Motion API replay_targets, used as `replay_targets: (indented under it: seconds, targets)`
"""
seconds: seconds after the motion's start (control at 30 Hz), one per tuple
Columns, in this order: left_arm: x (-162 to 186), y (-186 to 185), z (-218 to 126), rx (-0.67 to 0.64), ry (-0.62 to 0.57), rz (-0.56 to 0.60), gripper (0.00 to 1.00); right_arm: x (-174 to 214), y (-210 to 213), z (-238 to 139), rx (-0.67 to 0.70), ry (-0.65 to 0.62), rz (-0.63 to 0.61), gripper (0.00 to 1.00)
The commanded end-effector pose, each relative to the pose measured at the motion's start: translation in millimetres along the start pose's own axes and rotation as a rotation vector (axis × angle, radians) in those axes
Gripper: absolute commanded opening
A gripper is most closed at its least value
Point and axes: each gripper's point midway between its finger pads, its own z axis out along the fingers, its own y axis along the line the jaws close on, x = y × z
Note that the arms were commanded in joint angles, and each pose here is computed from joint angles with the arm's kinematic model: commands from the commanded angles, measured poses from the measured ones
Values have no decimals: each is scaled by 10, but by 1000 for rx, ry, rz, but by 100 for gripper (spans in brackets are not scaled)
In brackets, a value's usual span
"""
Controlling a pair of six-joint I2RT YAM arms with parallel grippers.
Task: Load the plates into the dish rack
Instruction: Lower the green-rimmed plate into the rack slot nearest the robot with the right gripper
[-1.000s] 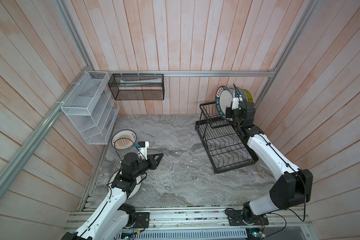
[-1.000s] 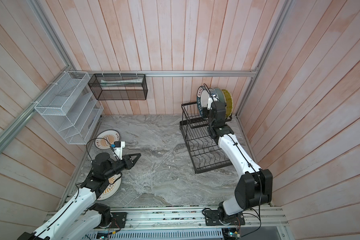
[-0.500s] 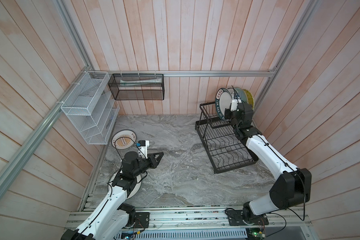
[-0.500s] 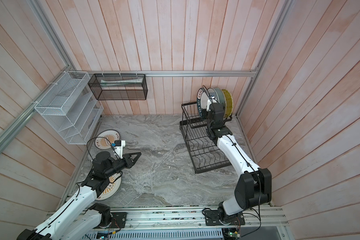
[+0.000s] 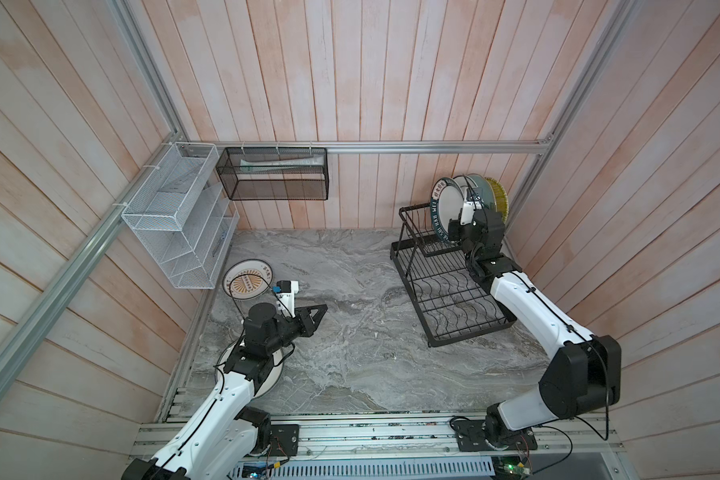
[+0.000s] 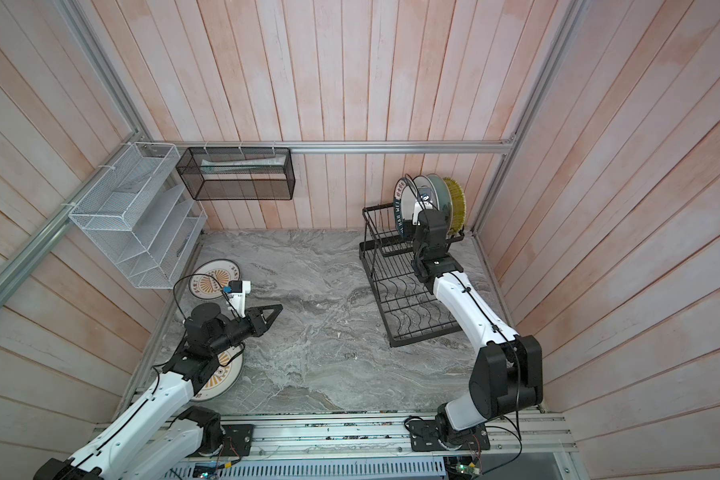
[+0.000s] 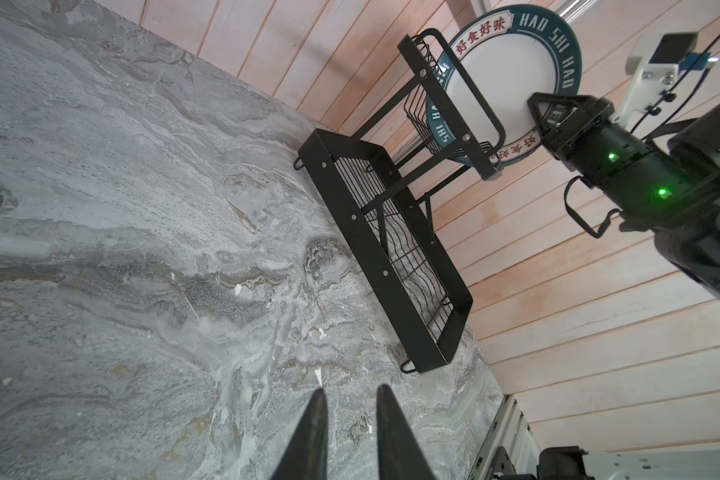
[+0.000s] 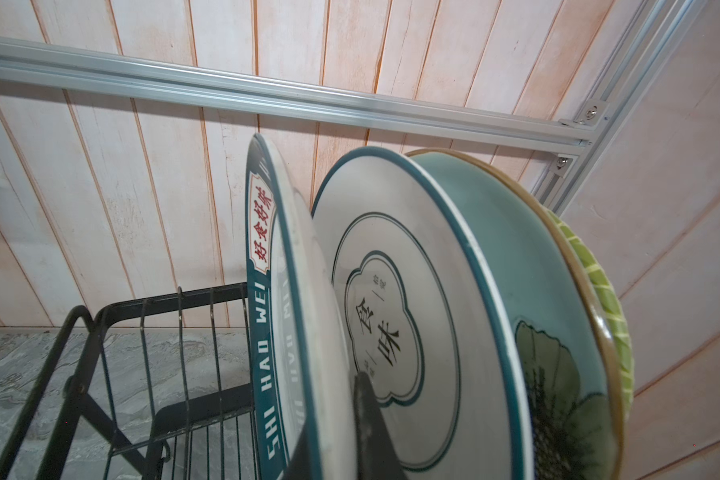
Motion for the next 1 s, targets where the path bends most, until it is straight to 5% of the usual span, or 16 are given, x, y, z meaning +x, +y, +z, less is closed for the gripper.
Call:
replay_targets:
  seconds: [0.0, 0.57, 0.97]
  targets:
    - [-94, -97, -26, 19, -26, 21, 23, -75, -41, -71, 13, -32, 11, 8]
    - [-85, -92, -47, 12, -26, 24, 23, -172, -52, -117, 13, -56, 5, 34]
    - [-81, -91, -56, 10, -28, 26, 23, -255, -8, -82, -5, -71, -46, 17]
